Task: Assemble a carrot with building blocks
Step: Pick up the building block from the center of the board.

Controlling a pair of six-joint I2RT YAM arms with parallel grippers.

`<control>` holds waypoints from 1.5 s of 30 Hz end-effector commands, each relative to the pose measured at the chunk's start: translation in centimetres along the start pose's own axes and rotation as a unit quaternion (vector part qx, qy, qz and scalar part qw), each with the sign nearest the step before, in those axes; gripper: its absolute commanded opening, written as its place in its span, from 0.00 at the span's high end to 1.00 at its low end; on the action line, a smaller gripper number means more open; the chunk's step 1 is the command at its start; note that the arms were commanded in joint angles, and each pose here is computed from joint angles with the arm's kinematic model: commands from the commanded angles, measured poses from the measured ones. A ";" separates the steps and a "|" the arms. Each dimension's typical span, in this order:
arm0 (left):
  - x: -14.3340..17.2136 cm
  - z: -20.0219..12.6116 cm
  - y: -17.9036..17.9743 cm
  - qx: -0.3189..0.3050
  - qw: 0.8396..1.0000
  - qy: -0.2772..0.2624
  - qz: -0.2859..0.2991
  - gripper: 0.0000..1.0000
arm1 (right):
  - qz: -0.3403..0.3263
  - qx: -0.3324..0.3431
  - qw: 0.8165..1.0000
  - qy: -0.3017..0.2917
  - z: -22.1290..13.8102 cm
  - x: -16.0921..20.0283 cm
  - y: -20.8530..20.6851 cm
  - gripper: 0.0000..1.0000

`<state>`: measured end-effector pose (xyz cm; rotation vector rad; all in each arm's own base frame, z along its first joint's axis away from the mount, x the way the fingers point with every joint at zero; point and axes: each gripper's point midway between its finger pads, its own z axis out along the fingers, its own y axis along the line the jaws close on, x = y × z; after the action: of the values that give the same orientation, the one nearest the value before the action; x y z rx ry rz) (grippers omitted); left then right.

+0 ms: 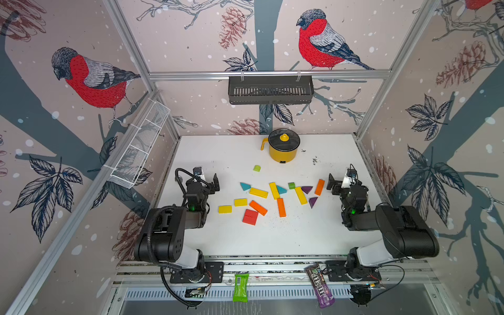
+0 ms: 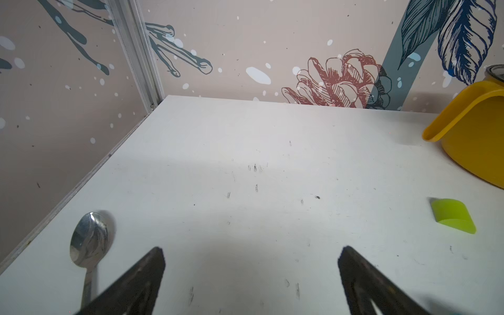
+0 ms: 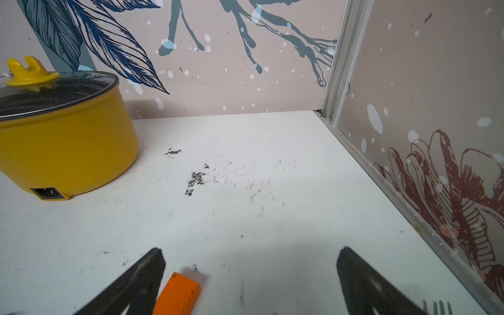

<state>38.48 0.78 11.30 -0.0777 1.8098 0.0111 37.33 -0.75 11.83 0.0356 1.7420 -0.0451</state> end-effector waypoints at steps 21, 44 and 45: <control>-0.6 -0.1 -0.2 0.007 1.000 -0.012 0.005 0.01 | 0.000 -0.005 1.000 -0.013 -0.1 -0.7 0.2 0.00; -8.7 -0.4 -0.3 -0.040 0.999 -0.006 -0.005 0.01 | 0.018 0.117 0.992 0.045 1.6 -6.5 -1.8 0.01; -10.4 -0.6 -0.7 -0.031 0.999 -0.009 -0.012 0.01 | 0.023 0.134 0.990 0.046 1.5 -7.8 -1.7 0.00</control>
<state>40.65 -0.53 21.17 -0.0546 1.6860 0.0194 40.93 -1.15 20.69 0.1524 1.6700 -0.1191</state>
